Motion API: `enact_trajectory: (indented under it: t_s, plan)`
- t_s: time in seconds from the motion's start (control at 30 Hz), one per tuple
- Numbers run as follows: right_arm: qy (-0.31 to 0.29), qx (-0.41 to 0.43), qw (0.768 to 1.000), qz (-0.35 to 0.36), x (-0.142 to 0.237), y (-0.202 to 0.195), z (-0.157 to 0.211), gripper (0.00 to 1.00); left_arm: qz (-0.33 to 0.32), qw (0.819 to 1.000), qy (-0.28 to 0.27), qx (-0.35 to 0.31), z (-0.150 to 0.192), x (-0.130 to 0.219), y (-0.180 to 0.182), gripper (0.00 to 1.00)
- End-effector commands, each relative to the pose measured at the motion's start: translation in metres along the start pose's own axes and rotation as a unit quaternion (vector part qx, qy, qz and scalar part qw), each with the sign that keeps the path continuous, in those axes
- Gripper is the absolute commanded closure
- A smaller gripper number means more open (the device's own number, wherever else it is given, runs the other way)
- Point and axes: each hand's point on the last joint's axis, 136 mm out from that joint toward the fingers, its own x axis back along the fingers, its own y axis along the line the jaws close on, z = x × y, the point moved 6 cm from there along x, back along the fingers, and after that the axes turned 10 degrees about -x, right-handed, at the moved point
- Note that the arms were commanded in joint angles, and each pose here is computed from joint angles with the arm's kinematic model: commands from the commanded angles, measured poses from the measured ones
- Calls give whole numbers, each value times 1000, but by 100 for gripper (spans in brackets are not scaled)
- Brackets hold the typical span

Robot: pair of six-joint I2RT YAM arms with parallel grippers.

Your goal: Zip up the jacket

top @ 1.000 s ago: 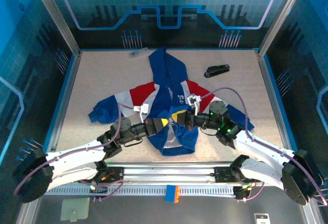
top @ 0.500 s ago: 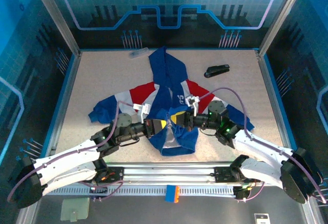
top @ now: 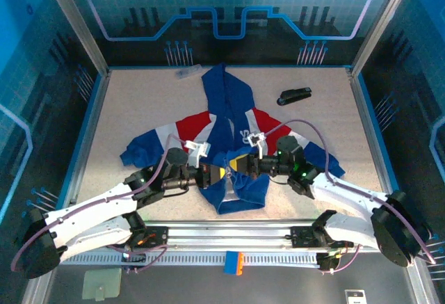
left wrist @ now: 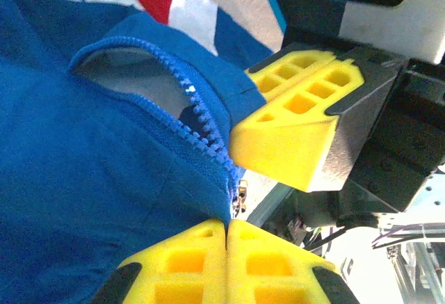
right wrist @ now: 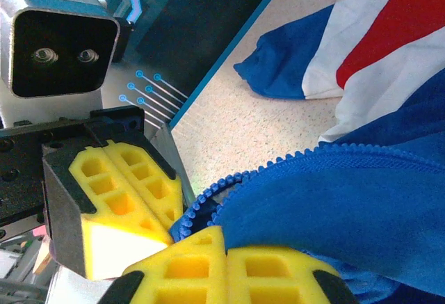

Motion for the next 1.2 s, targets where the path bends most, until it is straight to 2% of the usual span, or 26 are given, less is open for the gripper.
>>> enact_trajectory:
  t_s: [0.0,0.2,0.37,0.5,0.6,0.7,0.97,1.07,1.17]
  plan:
    - [-12,25,1000,-10,-5,5,-11,100,-7,998,58,8,11,3,0,100]
    - [-13,44,999,15,-3,-3,-7,81,-35,993,94,60,9,-4,15,100]
    - [8,79,996,51,1,-6,-5,67,-61,984,136,93,11,-13,24,100]
    - [24,105,991,81,8,-9,0,65,-75,978,157,112,8,-18,28,100]
    - [29,164,979,114,15,-7,7,65,-88,973,174,122,3,-19,26,100]
    - [42,258,955,141,17,2,15,65,-96,970,183,127,-6,-17,21,100]
    - [56,466,864,185,10,16,40,63,-82,969,188,137,-21,-17,8,100]
    - [44,506,837,204,5,11,48,59,-77,969,186,142,-23,-16,6,100]
    - [39,519,826,215,-1,6,50,56,-75,969,185,143,-24,-16,4,100]
